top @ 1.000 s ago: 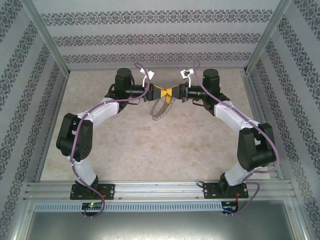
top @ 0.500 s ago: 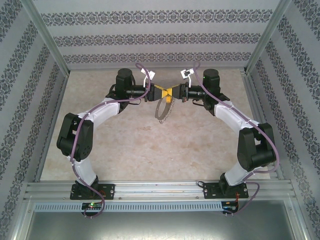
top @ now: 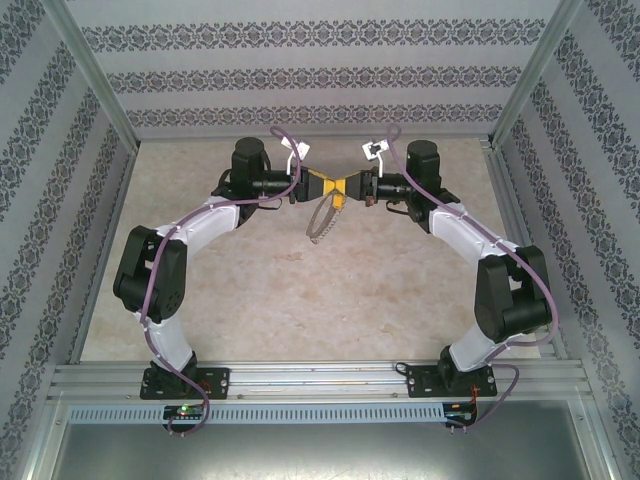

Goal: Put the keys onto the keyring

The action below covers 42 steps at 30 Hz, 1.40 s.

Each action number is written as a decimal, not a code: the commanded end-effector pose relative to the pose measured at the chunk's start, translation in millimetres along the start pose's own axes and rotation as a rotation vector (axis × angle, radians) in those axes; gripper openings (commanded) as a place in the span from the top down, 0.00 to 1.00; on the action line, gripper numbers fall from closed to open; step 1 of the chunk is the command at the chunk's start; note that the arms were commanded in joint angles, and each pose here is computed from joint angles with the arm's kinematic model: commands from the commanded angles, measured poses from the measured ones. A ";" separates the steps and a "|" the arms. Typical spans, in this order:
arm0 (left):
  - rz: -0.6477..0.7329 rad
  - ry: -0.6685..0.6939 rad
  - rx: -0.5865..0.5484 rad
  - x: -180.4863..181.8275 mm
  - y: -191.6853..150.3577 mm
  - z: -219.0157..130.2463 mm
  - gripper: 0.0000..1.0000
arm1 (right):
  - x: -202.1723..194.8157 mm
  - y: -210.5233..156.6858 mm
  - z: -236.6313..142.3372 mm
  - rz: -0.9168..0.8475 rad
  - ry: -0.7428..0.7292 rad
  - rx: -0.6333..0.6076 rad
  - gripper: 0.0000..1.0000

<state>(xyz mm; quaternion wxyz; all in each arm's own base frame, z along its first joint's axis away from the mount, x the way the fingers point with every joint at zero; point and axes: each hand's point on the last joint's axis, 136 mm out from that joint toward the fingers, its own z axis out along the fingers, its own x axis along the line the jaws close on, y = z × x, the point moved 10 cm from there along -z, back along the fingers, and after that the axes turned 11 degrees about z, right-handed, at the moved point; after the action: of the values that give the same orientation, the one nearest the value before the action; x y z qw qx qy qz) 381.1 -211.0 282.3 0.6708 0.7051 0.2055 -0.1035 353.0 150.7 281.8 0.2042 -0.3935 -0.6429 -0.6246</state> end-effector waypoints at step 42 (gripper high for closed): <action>0.084 0.061 -0.261 -39.9 19.5 -16.0 1.00 | 13.4 -39.8 -48.6 -0.027 -0.376 -0.399 0.49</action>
<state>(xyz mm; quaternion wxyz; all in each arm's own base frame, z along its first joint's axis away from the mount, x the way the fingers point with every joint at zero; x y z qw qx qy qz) 362.0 -205.0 282.4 0.7078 0.6576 0.2514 -0.0585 303.4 111.6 289.8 0.0391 -0.4932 -0.5586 -0.6657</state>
